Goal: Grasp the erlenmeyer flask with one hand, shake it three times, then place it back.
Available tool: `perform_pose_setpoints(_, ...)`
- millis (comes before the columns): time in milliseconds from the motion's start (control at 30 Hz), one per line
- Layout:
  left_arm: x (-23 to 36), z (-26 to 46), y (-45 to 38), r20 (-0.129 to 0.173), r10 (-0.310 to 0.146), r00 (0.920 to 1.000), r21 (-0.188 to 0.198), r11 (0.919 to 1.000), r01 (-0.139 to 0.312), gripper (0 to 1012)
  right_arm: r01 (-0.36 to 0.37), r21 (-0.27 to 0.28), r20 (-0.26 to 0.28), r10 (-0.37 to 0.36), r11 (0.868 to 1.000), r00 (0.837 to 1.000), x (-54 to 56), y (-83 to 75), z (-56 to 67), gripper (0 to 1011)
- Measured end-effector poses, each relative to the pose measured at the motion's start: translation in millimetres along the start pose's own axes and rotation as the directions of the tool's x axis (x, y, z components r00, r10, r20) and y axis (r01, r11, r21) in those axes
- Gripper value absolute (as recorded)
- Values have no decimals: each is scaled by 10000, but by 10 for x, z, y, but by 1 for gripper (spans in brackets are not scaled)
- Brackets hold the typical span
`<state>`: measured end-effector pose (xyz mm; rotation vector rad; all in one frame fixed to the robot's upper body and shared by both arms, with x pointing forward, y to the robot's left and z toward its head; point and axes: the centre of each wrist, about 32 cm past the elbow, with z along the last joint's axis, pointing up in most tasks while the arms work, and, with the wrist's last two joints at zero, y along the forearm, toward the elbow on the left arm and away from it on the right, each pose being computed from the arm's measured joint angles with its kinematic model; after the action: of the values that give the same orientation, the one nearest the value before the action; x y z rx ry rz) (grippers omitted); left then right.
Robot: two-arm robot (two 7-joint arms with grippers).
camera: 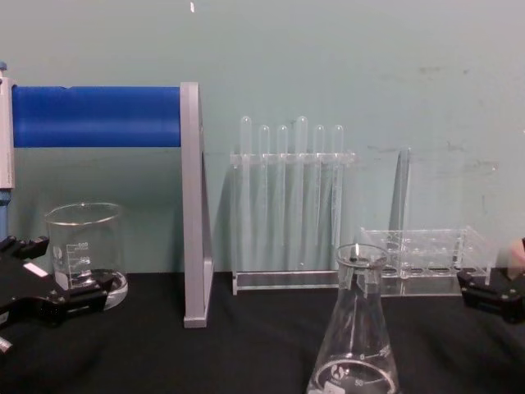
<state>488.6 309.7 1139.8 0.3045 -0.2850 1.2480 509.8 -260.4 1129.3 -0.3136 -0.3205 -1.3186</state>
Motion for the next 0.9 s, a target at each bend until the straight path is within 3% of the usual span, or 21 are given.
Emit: perform_pose_setpoints(900,0,0,0,0,0,10000,0,10000,0,1001,1,1,-16,-1,10000,10000,0,0,0,1000)
